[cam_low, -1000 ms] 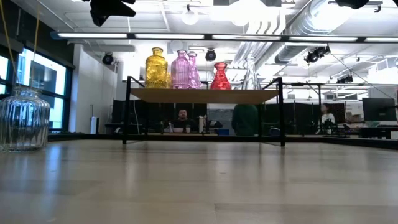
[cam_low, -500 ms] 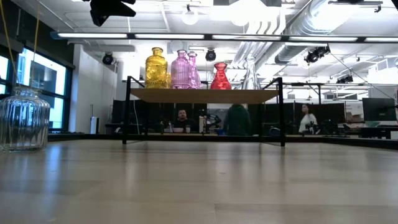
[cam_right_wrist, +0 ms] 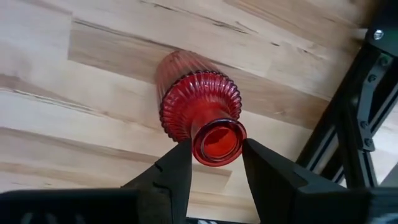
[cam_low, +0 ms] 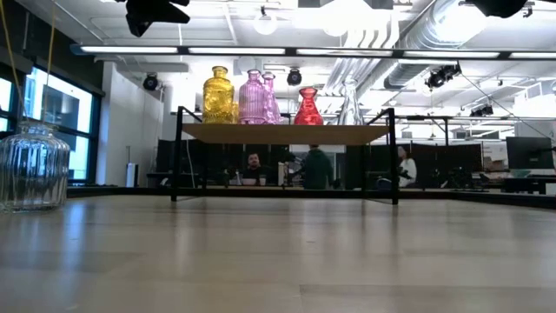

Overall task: Sort vases onto shelf
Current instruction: Put the red vase on the shelf

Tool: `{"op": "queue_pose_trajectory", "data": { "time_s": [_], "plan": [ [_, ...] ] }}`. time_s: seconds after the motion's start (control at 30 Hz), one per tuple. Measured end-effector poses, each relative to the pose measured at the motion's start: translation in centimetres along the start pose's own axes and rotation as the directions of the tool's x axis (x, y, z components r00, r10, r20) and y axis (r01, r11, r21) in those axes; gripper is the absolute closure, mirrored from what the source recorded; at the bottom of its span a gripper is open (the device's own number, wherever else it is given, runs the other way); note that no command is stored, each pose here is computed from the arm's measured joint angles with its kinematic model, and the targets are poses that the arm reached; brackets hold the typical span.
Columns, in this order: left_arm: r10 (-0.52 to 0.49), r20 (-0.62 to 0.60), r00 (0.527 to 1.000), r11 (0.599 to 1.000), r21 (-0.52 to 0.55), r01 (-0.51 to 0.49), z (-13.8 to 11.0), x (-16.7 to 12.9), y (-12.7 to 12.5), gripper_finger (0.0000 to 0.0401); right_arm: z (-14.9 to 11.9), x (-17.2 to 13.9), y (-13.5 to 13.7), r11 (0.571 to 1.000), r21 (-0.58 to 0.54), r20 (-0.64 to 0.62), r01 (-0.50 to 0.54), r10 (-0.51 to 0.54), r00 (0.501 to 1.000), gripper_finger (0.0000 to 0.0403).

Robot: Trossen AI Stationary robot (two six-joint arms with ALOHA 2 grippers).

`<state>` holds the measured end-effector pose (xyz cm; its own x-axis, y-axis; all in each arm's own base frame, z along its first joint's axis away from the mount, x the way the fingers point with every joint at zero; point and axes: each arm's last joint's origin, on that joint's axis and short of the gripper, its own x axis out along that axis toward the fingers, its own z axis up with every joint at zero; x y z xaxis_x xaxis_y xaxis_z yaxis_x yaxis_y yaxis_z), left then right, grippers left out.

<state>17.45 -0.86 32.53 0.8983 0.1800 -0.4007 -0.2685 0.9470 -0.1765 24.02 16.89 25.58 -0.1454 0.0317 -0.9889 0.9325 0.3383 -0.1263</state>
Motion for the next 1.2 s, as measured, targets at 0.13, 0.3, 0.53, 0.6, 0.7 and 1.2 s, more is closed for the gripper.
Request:
{"op": "queue_pose_trajectory", "data": {
  "time_s": [0.13, 0.3, 0.53, 0.6, 0.7, 1.2],
  "plan": [
    [0.004, 0.002, 1.000, 1.000, 0.000, -0.004, 0.0, 0.0, 0.0, 0.0256, -0.1, -0.6, 0.3, 1.000, 0.002, 0.022, -0.022, 0.022, 1.000, 0.0272],
    [0.009, 0.003, 1.000, 1.000, 0.001, -0.009, 0.0, 0.0, 0.0, 0.0256, 0.0, -1.4, 0.4, 0.999, 0.012, 0.064, -0.052, 0.051, 0.997, 0.0272],
    [0.009, 0.003, 1.000, 1.000, 0.001, -0.009, 0.0, 0.0, 0.0, 0.0256, 0.0, -1.3, 0.2, 0.999, 0.033, 0.081, -0.038, 0.035, 0.996, 0.0272],
    [0.009, 0.003, 1.000, 1.000, 0.000, -0.009, 0.0, 0.0, 0.0, 0.0256, -0.1, -1.3, 0.2, 0.999, 0.029, 0.086, -0.039, 0.036, 0.996, 0.0272],
    [0.009, 0.003, 1.000, 1.000, 0.001, -0.009, 0.0, 0.0, 0.0, 0.0256, -0.2, -1.3, 0.2, 0.999, 0.033, 0.087, -0.040, 0.037, 0.995, 0.0272],
    [0.081, 0.038, 0.996, 0.994, 0.072, -0.084, 0.2, -0.2, 0.4, 0.0256, -4.8, -1.3, 0.4, 0.894, 0.100, 0.388, -0.436, 0.369, 0.845, 0.0272]
  ]
}}
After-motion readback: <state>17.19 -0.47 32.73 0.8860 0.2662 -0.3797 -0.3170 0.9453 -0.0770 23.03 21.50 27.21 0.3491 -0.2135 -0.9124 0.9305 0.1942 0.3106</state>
